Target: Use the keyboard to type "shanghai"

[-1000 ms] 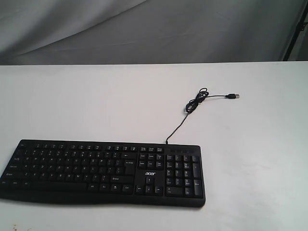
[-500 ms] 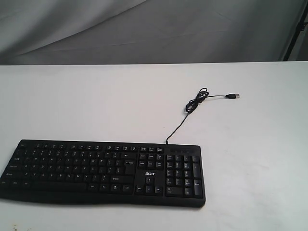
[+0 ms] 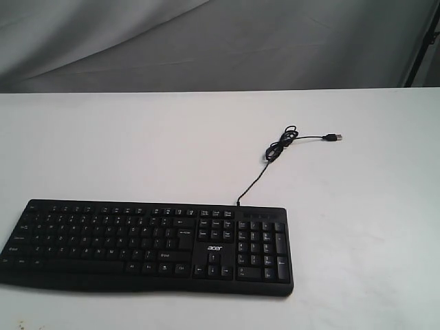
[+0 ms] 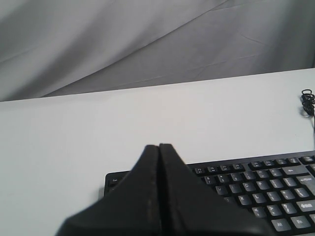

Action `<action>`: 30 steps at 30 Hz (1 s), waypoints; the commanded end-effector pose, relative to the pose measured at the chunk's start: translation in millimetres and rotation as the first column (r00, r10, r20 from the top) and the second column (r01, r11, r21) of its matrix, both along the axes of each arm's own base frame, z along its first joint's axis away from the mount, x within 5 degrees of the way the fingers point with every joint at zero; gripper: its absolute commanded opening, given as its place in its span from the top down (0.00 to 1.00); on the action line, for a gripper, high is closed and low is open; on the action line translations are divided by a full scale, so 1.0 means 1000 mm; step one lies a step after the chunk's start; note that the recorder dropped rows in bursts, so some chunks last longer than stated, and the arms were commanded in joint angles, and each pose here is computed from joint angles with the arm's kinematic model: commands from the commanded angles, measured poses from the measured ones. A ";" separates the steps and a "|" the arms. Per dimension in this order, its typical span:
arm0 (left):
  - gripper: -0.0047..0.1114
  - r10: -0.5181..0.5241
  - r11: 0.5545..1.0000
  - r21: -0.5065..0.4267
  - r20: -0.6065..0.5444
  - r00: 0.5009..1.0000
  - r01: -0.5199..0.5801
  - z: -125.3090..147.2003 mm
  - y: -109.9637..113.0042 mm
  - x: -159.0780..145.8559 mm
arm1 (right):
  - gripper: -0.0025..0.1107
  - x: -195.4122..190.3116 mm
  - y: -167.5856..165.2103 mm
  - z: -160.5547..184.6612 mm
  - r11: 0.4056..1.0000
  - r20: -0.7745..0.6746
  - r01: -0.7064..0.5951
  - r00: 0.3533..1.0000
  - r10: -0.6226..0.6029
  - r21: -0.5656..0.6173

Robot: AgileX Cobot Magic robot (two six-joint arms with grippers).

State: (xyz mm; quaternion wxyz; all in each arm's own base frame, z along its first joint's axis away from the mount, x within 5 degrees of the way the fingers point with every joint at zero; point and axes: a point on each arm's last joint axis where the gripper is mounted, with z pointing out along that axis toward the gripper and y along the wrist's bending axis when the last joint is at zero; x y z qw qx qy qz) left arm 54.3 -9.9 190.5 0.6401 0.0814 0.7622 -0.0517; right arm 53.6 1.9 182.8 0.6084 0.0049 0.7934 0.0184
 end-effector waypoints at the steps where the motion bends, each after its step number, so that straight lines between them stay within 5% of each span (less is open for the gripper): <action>1: 0.96 -0.004 1.000 0.000 0.004 1.000 0.004 -0.001 0.000 0.000 | 0.98 0.000 0.000 -0.001 1.000 0.007 0.005 1.000 -0.005 -0.010; 30: 0.96 -0.004 1.000 0.000 0.004 1.000 0.004 -0.001 0.000 0.000 | 0.98 0.000 0.000 -0.001 1.000 0.006 0.005 1.000 -0.005 0.003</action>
